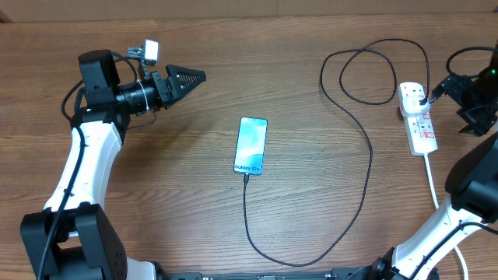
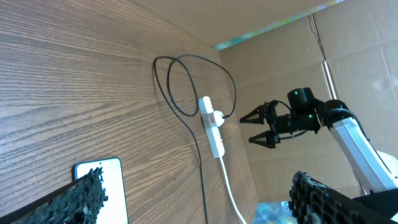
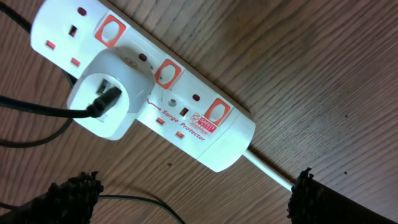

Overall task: Plug charger to phone and switch on socket
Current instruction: 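Position the right gripper over the power strip's orange switch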

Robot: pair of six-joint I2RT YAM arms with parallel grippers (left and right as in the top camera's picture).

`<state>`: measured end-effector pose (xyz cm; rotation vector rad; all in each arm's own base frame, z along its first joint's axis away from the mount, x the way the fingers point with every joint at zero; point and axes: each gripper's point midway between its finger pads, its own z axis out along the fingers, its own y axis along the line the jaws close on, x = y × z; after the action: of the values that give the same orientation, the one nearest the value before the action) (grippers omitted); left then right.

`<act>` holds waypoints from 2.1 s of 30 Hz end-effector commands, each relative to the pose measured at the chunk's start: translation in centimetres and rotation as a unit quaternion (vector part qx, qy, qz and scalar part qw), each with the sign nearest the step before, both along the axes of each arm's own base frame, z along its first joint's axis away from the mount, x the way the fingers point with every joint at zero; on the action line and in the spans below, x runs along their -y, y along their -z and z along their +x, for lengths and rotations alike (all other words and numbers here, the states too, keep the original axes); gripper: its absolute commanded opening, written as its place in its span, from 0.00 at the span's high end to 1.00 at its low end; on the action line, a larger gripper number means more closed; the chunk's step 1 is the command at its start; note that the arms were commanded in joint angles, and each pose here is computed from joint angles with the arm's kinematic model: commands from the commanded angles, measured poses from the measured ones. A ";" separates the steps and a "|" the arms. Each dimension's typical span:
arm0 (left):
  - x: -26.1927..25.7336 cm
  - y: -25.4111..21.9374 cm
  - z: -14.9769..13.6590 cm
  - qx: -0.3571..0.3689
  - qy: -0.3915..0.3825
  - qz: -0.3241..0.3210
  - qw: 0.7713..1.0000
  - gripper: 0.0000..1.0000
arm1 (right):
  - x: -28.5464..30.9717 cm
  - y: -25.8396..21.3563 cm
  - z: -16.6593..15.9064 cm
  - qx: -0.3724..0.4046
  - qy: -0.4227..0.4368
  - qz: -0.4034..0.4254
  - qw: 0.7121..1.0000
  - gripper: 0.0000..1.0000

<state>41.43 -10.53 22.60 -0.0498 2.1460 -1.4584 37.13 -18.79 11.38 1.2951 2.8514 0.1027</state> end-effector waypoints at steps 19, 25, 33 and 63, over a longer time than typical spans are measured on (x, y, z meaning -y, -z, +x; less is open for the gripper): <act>0.0 -1.0 0.0 0.022 0.001 0.007 1.000 0.00 | 2.4 7.2 -1.0 -0.022 0.068 -0.058 0.996 0.00; 0.0 -1.0 0.0 0.022 0.001 0.007 1.000 0.00 | 3.5 7.6 -0.7 -0.006 0.084 -0.065 0.994 0.00; 0.0 -1.0 0.0 0.022 0.001 0.007 1.000 0.00 | 4.6 7.6 0.3 0.022 0.091 -0.078 0.993 0.00; 0.0 -1.0 0.0 0.022 0.001 0.007 1.000 0.00 | 3.6 10.0 0.5 0.038 0.091 -0.054 0.994 0.00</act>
<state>41.44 -10.52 22.59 -0.0500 2.1461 -1.4580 37.95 -22.64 2.04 1.4723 2.6135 -0.0140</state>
